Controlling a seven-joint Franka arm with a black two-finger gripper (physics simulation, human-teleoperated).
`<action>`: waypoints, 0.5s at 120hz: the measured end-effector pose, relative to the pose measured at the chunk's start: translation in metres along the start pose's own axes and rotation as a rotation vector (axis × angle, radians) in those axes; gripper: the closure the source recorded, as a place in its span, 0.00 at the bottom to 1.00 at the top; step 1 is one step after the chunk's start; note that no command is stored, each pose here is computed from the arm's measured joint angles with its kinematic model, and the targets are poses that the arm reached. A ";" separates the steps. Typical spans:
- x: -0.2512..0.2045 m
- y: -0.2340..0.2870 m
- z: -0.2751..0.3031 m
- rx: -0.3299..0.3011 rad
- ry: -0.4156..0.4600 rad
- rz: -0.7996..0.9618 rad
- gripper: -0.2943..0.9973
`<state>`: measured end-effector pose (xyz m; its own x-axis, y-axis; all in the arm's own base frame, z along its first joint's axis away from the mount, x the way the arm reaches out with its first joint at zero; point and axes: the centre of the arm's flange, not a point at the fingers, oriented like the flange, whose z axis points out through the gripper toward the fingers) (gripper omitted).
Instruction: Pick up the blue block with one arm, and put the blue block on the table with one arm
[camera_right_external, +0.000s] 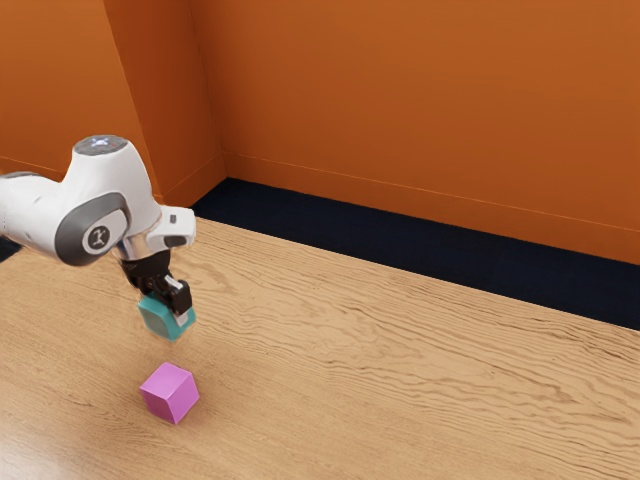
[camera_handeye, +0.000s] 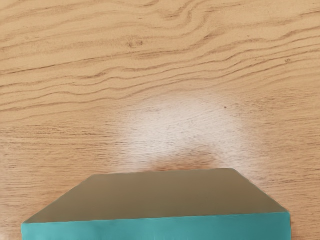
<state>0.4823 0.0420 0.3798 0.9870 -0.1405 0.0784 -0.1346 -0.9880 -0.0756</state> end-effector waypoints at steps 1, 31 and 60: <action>0.005 -0.001 0.000 0.007 0.001 0.000 0.45; 0.104 0.026 0.055 0.058 -0.062 -0.001 0.45; 0.106 0.033 0.064 0.033 -0.078 -0.019 0.37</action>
<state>0.5877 -0.0009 0.3216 0.9933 -0.1151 0.0027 -0.1142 -0.9876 -0.1073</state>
